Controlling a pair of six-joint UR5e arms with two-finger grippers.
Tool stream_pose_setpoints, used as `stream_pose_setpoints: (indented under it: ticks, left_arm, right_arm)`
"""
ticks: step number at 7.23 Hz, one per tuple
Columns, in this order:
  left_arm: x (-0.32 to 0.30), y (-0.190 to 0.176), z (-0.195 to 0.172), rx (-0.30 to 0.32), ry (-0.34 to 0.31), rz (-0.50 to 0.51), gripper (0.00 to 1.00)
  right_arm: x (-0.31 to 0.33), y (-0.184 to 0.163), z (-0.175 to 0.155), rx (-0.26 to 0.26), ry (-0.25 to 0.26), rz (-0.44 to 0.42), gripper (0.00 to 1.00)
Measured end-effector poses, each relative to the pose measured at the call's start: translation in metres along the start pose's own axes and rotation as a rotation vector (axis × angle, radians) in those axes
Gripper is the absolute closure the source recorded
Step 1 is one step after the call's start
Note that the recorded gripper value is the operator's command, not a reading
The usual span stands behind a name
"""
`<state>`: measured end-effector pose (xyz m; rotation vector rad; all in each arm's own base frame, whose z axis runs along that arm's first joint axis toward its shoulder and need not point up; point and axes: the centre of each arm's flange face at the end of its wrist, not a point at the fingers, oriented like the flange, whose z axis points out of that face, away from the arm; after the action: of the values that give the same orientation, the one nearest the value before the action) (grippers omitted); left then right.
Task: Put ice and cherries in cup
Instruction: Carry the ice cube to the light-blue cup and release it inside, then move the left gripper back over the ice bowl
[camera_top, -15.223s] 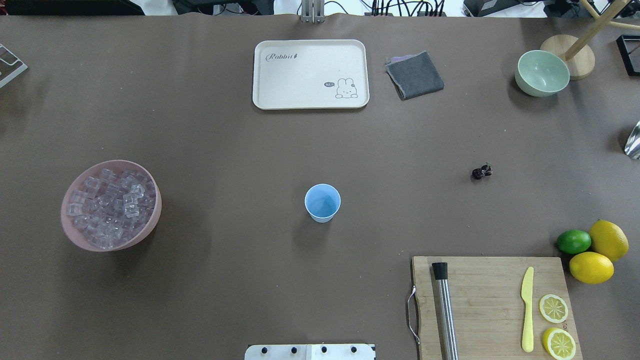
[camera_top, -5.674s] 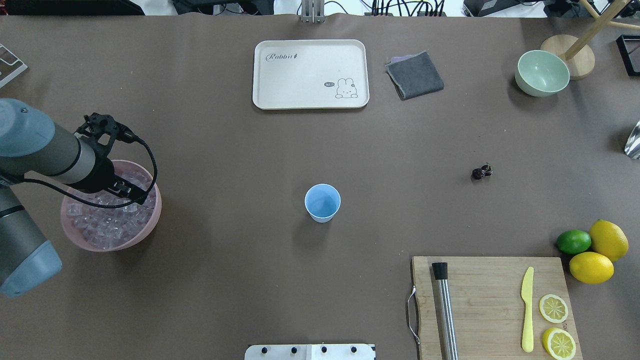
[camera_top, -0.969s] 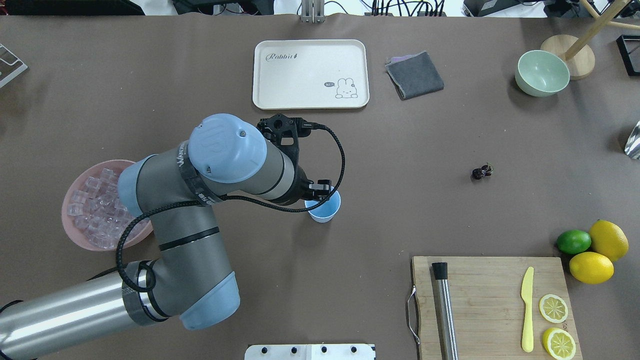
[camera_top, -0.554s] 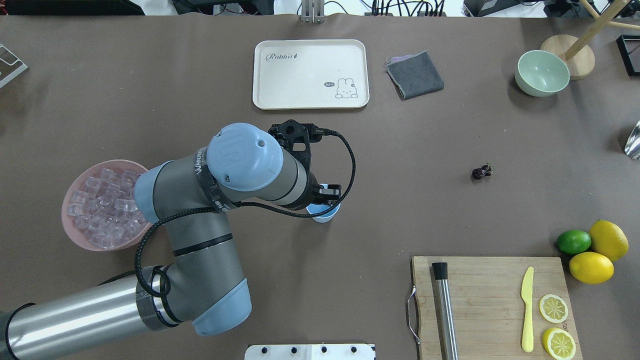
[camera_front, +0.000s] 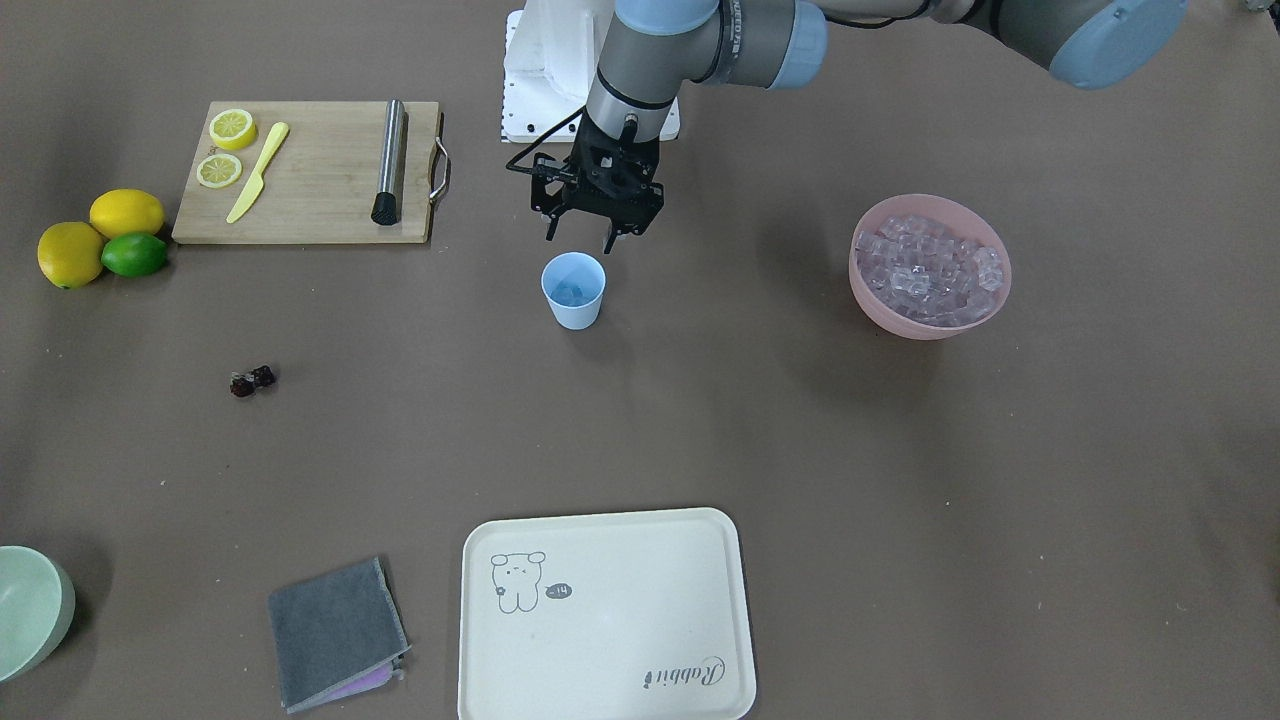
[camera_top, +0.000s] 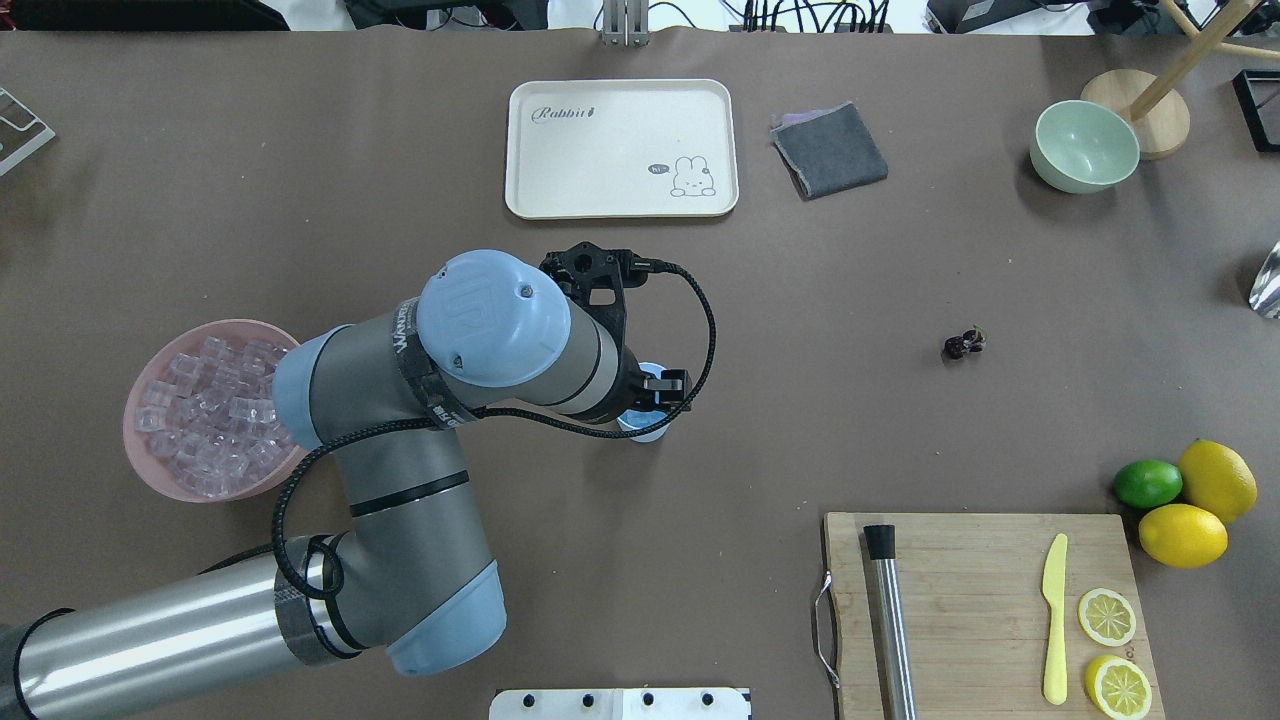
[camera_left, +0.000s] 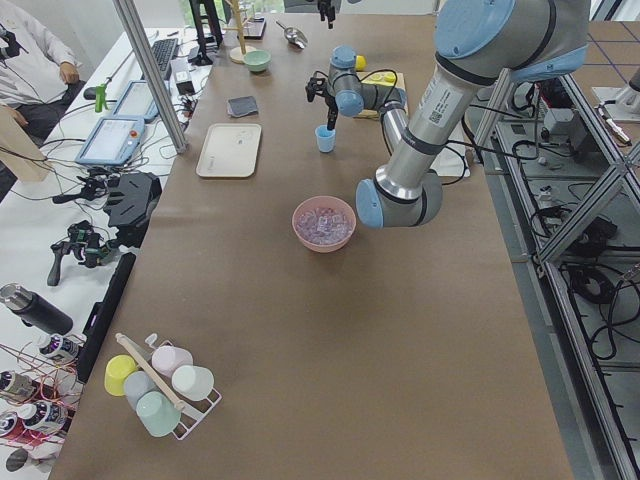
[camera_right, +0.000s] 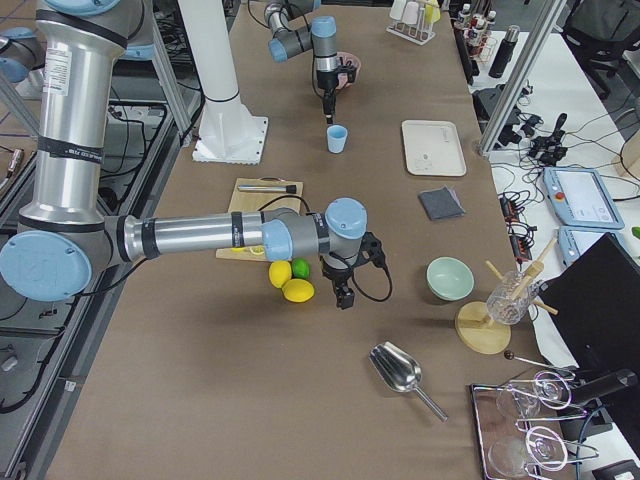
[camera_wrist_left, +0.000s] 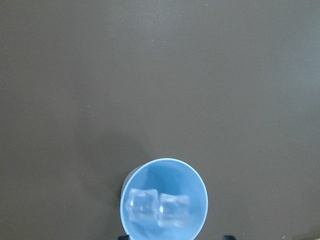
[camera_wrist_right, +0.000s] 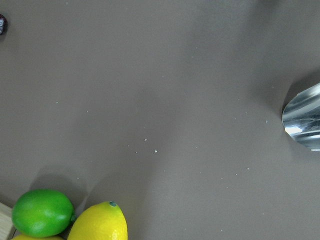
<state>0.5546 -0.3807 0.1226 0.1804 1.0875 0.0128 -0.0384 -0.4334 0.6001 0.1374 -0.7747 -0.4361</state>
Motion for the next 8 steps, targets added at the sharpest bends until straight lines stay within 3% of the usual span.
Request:
stream_pose_setpoints:
  ticks: [2,4,6,8]
  left_arm:
    - [-0.01,0.0,-0.014,0.009,0.008,-0.01,0.17]
    - [-0.058,0.0,-0.044,0.012,-0.024,0.051,0.17]
    - [-0.121,-0.021,-0.082,-0.058,-0.079,0.07,0.18]
    - [-0.242,-0.009,-0.108,-0.157,-0.076,-0.008,0.19]
  right_arm:
    - [-0.001,0.0,-0.001,0.002,0.0,-0.002,0.0]
    - [-0.003,-0.002,-0.002,0.006,-0.005,-0.006,0.0]
    - [-0.005,-0.002,-0.002,0.005,-0.008,-0.009,0.0]
    - [-0.006,-0.002,0.0,0.002,-0.015,-0.011,0.0]
